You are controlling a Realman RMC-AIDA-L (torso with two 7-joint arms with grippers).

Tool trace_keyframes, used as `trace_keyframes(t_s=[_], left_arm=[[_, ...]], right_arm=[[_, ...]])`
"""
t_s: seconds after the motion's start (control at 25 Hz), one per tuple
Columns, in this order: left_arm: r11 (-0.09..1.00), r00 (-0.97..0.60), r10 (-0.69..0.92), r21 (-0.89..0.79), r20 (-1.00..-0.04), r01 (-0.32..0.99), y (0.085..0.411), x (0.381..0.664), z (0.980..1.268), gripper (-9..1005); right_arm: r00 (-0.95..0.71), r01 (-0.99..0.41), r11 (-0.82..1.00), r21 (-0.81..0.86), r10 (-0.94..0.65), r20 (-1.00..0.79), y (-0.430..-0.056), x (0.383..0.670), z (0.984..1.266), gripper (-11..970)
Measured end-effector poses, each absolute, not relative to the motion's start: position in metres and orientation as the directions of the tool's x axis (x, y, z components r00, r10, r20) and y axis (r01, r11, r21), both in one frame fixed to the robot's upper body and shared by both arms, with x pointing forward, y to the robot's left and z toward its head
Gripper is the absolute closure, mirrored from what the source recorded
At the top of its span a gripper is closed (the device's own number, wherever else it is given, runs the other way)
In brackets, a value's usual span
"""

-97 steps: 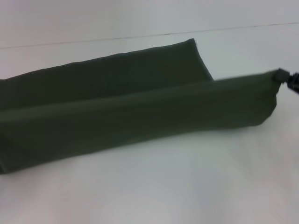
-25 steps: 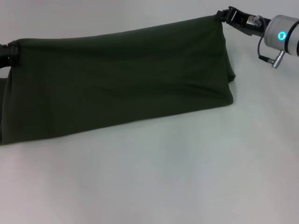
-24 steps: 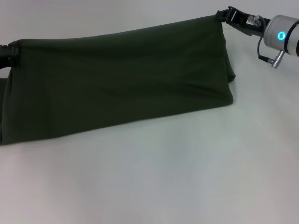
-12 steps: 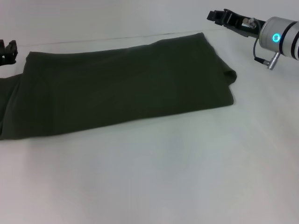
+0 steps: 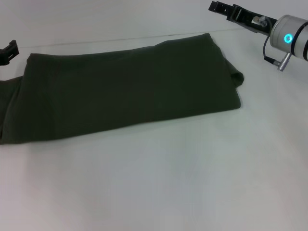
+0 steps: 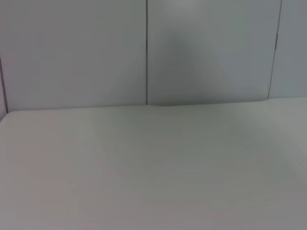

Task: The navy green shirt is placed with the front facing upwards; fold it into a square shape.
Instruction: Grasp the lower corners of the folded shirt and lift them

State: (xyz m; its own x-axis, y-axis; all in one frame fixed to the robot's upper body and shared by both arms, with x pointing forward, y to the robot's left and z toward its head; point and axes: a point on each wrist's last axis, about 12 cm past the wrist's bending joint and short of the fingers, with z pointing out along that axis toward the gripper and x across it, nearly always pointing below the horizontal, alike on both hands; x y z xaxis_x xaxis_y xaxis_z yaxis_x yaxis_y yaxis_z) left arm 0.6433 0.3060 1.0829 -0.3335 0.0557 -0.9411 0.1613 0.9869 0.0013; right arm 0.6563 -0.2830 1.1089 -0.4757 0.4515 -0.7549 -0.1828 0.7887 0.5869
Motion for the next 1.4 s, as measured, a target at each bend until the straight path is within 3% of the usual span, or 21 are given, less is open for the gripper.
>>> trace_keyframes(t_s=[0.32, 0.48, 0.84, 1.0, 1.4], left_arm=[[0.962, -0.329, 0.038, -0.055, -0.944, 0.267, 0.308, 0.630, 1.089, 172], [0.931, -0.308, 0.001, -0.111, -0.951, 0.347, 0.310, 0.616, 1.095, 49], [0.855, -0.312, -0.074, -0.221, -0.947, 0.470, 0.317, 0.585, 1.099, 48], [0.853, -0.354, -0.101, -0.264, -0.930, 0.451, 0.327, 0.574, 1.098, 48], [0.894, -0.471, -0.062, -0.259, -0.880, 0.365, 0.354, 0.546, 1.075, 47]], right_arm=[[-0.509, -0.265, 0.740, 0.618, 0.437, -0.742, -0.288, 0.634, 1.100, 165], [-0.521, -0.258, 0.725, 0.638, 0.452, -0.724, -0.302, 0.621, 1.094, 121], [-0.498, -0.340, 0.656, 0.674, 0.482, -0.721, -0.332, 0.580, 1.093, 18], [-0.501, -0.411, 0.616, 0.672, 0.463, -0.731, -0.346, 0.562, 1.101, 21], [-0.507, -0.430, 0.604, 0.671, 0.454, -0.733, -0.353, 0.558, 1.106, 26]])
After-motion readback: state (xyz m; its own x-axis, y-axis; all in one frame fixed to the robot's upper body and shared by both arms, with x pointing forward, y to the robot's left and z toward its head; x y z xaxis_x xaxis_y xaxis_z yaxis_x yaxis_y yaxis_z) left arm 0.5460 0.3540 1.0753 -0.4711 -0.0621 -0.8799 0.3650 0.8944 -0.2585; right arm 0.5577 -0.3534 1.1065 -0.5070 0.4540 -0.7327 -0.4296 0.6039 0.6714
